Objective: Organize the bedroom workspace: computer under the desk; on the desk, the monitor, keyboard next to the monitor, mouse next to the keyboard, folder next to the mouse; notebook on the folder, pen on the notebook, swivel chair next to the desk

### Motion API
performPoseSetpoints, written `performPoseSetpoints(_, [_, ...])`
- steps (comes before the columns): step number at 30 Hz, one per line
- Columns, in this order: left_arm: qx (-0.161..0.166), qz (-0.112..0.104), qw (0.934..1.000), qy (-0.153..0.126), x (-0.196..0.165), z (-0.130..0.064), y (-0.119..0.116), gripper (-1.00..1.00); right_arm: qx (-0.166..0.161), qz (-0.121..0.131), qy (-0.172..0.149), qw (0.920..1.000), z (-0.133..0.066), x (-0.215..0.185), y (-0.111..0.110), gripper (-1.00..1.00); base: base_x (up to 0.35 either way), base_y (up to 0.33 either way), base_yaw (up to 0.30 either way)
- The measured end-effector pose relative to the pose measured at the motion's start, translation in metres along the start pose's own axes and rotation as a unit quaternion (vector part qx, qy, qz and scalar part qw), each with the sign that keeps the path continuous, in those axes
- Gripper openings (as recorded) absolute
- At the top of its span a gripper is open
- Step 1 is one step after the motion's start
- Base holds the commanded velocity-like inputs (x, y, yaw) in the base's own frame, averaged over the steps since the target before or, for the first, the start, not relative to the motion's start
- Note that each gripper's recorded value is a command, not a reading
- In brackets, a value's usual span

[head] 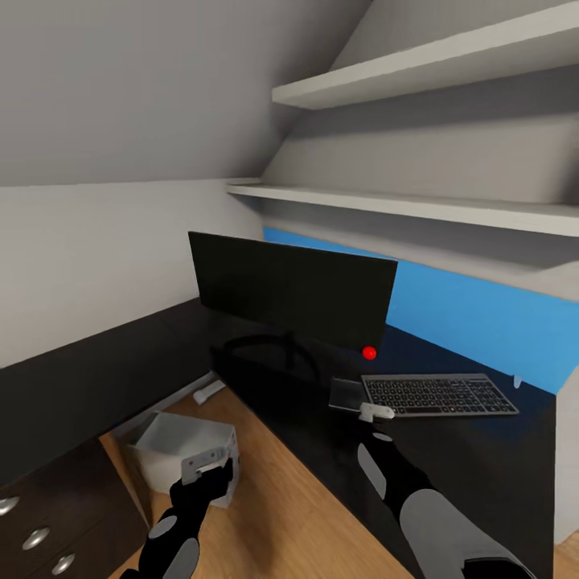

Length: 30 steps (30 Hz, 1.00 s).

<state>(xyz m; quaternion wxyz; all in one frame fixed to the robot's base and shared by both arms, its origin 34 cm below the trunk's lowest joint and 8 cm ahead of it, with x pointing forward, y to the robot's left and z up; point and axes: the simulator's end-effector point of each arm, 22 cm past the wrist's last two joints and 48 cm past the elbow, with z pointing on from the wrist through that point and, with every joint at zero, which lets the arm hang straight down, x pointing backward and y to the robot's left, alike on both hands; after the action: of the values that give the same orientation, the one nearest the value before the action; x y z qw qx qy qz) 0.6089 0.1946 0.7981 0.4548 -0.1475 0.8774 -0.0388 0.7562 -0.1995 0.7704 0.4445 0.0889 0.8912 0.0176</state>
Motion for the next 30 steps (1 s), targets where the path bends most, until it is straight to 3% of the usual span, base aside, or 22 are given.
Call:
performPoseSetpoints(5, [-0.006, -0.001, 1.0, 0.0, -0.005, -0.004, 0.001, 1.0, 0.001, 0.001, -0.004, 1.0, -0.004, -0.007, 0.0, 1.0, -0.101, 0.0, 0.0])
performPoseSetpoints(18, [-0.012, 0.001, 0.9999, 0.004, -0.015, -0.015, 0.0, 1.0, 0.002, 0.004, -0.015, 0.9999, -0.016, -0.025, 0.002, 1.0, -0.308, -0.059, 0.008])
performPoseSetpoints(30, [-0.043, 0.004, 0.9991, 0.006, -0.023, -0.027, 0.01, 1.0, 0.004, 0.004, -0.024, 0.9997, -0.027, -0.039, 0.003, 1.0, -0.257, -0.245, 0.218])
